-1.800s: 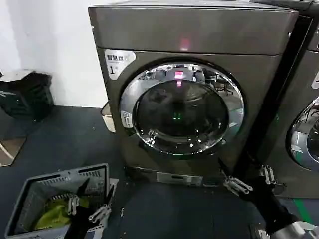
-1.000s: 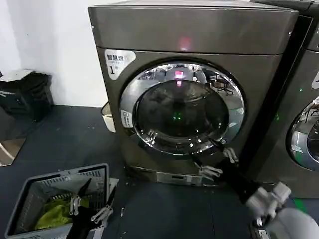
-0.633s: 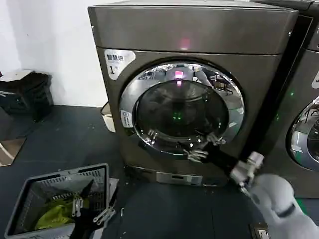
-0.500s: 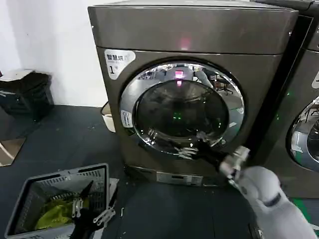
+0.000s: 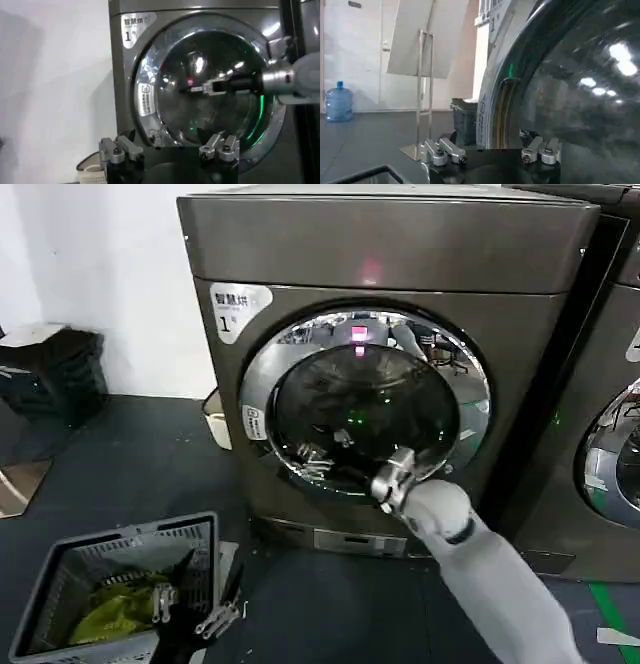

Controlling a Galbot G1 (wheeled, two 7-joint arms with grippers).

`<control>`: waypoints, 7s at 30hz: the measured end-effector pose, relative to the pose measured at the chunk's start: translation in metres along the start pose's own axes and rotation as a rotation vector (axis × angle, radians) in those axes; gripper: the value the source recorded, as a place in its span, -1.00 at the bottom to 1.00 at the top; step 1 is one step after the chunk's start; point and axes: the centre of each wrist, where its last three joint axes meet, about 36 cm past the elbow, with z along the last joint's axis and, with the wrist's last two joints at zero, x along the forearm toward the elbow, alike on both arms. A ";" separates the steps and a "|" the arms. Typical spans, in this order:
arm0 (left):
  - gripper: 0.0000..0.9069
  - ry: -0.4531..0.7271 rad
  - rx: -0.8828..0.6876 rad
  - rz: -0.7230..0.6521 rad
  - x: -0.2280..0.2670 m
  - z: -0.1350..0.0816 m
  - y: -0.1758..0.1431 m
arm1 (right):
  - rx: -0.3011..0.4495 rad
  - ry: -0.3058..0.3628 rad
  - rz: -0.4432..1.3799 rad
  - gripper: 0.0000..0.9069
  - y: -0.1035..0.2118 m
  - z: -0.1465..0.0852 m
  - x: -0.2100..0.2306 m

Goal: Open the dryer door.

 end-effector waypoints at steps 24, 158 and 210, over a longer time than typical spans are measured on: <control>1.00 -0.016 0.013 -0.011 -0.005 0.001 0.001 | -0.062 0.010 -0.069 1.00 -0.006 0.013 -0.066; 1.00 -0.155 0.181 1.114 -0.424 -0.041 -0.280 | 0.659 0.094 1.992 1.00 0.143 -0.209 0.740; 1.00 0.635 -0.526 0.695 -0.208 -0.047 0.271 | 0.815 0.152 2.050 1.00 0.126 -0.223 0.753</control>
